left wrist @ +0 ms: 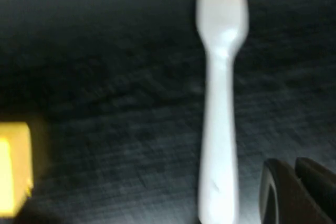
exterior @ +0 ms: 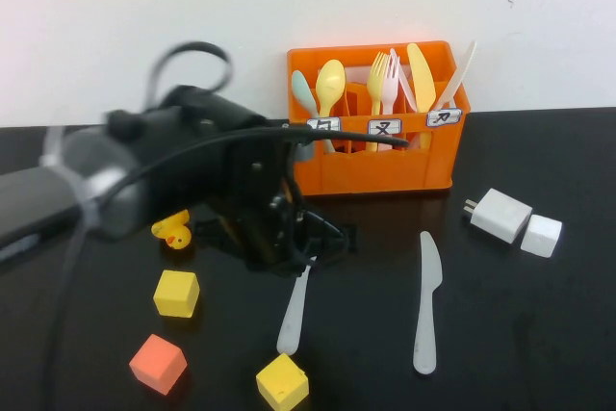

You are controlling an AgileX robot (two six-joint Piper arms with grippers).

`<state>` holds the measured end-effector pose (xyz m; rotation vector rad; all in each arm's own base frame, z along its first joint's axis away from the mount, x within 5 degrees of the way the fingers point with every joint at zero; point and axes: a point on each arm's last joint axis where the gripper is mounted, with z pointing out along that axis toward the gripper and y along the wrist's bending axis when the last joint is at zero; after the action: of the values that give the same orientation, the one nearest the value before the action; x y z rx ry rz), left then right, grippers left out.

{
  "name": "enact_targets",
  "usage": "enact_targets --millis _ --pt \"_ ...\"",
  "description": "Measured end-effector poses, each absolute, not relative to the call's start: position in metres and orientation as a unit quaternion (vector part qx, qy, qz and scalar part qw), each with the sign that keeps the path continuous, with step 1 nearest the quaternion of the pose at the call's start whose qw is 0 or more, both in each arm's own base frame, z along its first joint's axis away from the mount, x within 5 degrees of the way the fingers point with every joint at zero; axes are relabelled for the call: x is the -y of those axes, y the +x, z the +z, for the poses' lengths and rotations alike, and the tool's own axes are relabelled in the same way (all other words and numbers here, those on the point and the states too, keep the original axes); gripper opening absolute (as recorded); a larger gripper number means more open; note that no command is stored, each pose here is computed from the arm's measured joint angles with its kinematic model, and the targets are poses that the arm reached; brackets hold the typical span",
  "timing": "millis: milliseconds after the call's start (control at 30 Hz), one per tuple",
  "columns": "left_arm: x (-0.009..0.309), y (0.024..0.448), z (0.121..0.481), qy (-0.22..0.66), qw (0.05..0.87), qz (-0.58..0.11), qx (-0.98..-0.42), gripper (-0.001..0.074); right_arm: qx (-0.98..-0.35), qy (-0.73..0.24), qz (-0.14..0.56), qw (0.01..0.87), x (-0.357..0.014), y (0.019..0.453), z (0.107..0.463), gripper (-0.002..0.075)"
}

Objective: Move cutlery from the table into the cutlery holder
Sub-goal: Pick up the fork

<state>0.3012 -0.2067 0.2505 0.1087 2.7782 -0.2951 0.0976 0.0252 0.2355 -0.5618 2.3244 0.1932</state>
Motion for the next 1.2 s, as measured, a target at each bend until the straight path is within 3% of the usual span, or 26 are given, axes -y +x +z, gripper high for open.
enact_targets --millis 267,467,733,967,1200 --pt "0.223 0.334 0.204 0.027 0.161 -0.059 -0.985 0.0304 -0.902 -0.221 0.074 0.362 -0.025 0.097 0.235 -0.0002" --pt "0.227 0.342 0.180 0.033 0.150 -0.047 -0.987 0.0344 -0.902 -0.221 0.075 0.362 -0.025 0.097 0.235 -0.0002" --pt "0.228 0.343 0.179 0.032 0.152 -0.049 -0.987 0.0332 -0.902 -0.221 0.074 0.364 -0.025 0.098 0.235 -0.0002" --pt "0.227 0.344 0.178 0.032 0.148 -0.046 -0.987 0.0086 -0.901 -0.221 0.073 0.365 -0.025 0.098 0.235 -0.0002" --pt "0.227 0.344 0.178 0.032 0.148 -0.045 -0.987 0.0087 -0.901 -0.220 0.074 0.366 -0.025 0.098 0.235 -0.0002"
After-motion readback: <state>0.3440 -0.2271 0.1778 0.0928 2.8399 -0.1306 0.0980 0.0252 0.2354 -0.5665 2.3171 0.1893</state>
